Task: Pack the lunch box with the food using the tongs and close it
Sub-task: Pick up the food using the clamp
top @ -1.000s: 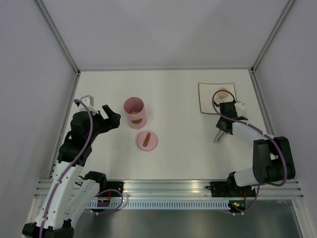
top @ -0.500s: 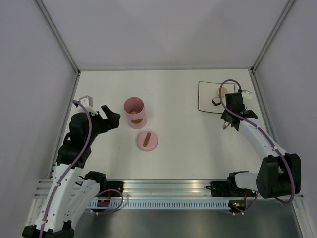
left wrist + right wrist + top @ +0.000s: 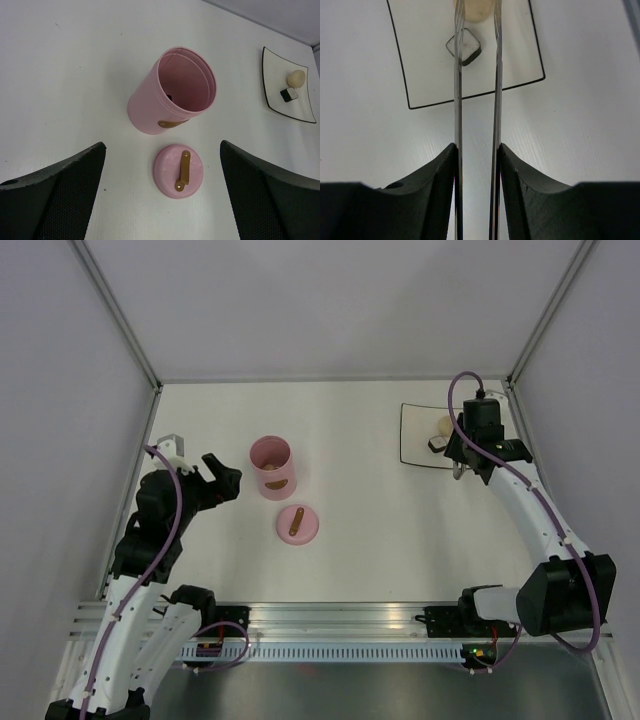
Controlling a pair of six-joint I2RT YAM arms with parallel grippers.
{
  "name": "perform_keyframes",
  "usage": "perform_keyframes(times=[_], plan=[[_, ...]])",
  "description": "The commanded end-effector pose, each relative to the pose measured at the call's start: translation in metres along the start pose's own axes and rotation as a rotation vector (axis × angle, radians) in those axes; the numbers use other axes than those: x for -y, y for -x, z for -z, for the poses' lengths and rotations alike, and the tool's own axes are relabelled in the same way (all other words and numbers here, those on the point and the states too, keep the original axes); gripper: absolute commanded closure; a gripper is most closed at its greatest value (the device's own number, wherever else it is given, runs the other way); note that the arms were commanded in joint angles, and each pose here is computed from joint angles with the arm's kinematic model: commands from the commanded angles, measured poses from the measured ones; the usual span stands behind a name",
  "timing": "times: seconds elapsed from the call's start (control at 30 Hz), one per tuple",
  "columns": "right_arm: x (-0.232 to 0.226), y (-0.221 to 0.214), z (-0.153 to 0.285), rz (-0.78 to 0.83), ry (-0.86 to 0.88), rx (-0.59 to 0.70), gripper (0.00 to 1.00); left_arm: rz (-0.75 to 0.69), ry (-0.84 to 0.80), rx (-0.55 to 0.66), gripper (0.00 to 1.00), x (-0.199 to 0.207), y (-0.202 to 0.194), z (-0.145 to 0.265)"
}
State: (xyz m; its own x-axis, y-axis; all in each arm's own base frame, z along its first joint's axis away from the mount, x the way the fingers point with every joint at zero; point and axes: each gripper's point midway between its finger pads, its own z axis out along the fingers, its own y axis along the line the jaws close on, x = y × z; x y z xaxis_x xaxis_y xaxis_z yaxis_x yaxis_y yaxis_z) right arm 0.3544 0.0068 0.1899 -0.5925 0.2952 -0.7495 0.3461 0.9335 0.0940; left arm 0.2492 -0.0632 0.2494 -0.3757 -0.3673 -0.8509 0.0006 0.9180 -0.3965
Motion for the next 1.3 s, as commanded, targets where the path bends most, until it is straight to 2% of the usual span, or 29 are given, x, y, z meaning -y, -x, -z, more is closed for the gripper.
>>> perform_keyframes(times=[0.0, 0.3, 1.27], plan=[[-0.022, -0.007, -0.005, 0.034, 0.119, -0.053, 0.54, -0.022, -0.021, 0.037, 0.0, 0.004, 0.01, 0.003], [-0.025, -0.03, -0.021, 0.059, 0.14, -0.115, 0.5, -0.026, -0.012, 0.033, 0.0, 0.002, 0.009, 0.003], [-0.01, -0.039, -0.046, 0.158, 0.053, -0.159, 0.44, -0.01, -0.009, 0.007, 0.0, 0.002, 0.004, -0.003]])
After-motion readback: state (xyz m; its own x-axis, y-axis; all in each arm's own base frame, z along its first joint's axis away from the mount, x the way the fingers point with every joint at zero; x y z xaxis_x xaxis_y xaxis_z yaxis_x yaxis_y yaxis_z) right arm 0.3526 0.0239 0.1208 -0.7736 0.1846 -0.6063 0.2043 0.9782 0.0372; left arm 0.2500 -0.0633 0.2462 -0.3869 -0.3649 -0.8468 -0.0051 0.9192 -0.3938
